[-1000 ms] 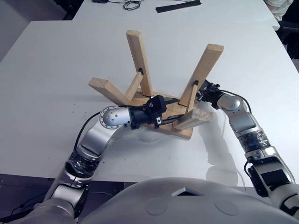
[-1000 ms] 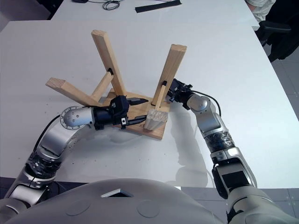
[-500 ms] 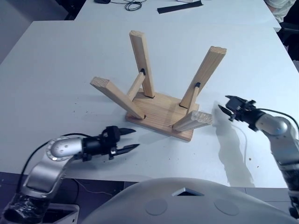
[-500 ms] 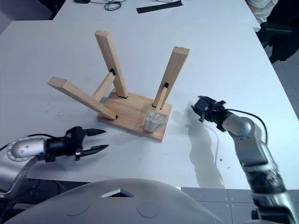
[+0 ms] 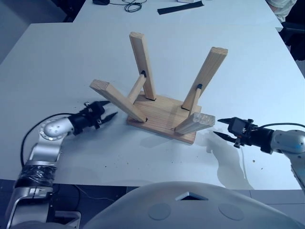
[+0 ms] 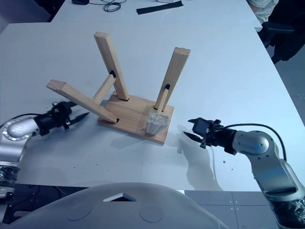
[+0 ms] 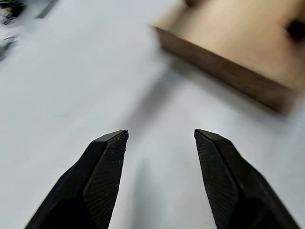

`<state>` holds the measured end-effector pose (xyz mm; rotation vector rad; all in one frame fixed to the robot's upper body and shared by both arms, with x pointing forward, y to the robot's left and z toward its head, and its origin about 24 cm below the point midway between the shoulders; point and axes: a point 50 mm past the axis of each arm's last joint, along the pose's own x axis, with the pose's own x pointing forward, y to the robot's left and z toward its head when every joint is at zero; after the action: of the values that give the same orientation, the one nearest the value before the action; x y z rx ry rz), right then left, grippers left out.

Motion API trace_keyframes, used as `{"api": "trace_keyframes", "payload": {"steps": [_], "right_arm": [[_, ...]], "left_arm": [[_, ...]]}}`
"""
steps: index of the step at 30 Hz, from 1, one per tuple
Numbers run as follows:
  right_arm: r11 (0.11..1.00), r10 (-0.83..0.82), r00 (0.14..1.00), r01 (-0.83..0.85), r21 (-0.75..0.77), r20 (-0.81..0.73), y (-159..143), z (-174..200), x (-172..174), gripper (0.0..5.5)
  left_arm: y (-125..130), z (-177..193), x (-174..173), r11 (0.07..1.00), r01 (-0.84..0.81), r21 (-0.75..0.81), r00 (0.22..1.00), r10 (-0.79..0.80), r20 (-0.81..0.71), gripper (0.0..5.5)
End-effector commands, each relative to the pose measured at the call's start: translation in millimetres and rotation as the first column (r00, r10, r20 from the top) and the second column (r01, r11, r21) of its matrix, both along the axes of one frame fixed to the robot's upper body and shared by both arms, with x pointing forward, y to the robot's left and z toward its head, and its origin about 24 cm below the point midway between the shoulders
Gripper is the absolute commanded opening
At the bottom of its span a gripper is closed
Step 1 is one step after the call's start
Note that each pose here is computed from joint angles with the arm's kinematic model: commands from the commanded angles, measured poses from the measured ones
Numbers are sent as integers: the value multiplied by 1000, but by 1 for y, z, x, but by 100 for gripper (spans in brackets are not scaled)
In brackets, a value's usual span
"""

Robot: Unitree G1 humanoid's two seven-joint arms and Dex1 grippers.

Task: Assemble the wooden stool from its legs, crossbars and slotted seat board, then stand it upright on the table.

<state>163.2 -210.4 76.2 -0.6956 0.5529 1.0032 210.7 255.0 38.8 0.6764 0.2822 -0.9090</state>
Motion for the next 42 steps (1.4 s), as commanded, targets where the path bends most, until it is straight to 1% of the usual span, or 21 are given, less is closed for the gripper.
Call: {"api": "trace_keyframes", "payload": {"steps": [1,4,10,15,21,25,28,31,34,38,42], "right_arm": [[999,29,999,-28,21,-40,10,-9,-12,222],[999,27,998,-25,35,-57,15,-15,-19,222],[998,-22,999,24,59,-30,23,-24,-15,222],[993,-46,999,47,108,-9,36,-26,-11,222],[989,-45,999,48,140,-21,40,-20,-14,222],[989,-42,999,43,140,-12,40,-16,-16,222],[987,-30,1000,30,157,-6,40,-4,-20,222],[977,-40,999,41,209,-11,38,15,-25,222],[964,-38,999,42,261,-21,36,35,-32,222],[948,-13,1000,19,318,-23,35,58,-36,222],[938,-12,1000,8,346,10,34,72,-33,222]], "left_arm": [[5,-23,-22,990,96,103,992,-86,-96,259],[4,-27,-24,988,114,107,990,-103,-95,259],[-12,-29,-33,982,186,28,976,-181,-119,259],[-23,-25,-38,968,251,-20,958,-251,-136,259],[-21,-15,-38,969,243,-52,959,-248,-140,259],[-27,-3,-42,967,232,-106,962,-244,-124,259],[-32,13,-49,966,198,-168,967,-220,-126,259],[-39,37,-58,950,148,-275,969,-195,-152,259],[-45,57,-64,931,120,-344,966,-190,-176,259],[-50,78,-69,906,73,-416,966,-168,-197,259],[-55,93,-76,891,67,-450,954,-188,-232,259]]}}
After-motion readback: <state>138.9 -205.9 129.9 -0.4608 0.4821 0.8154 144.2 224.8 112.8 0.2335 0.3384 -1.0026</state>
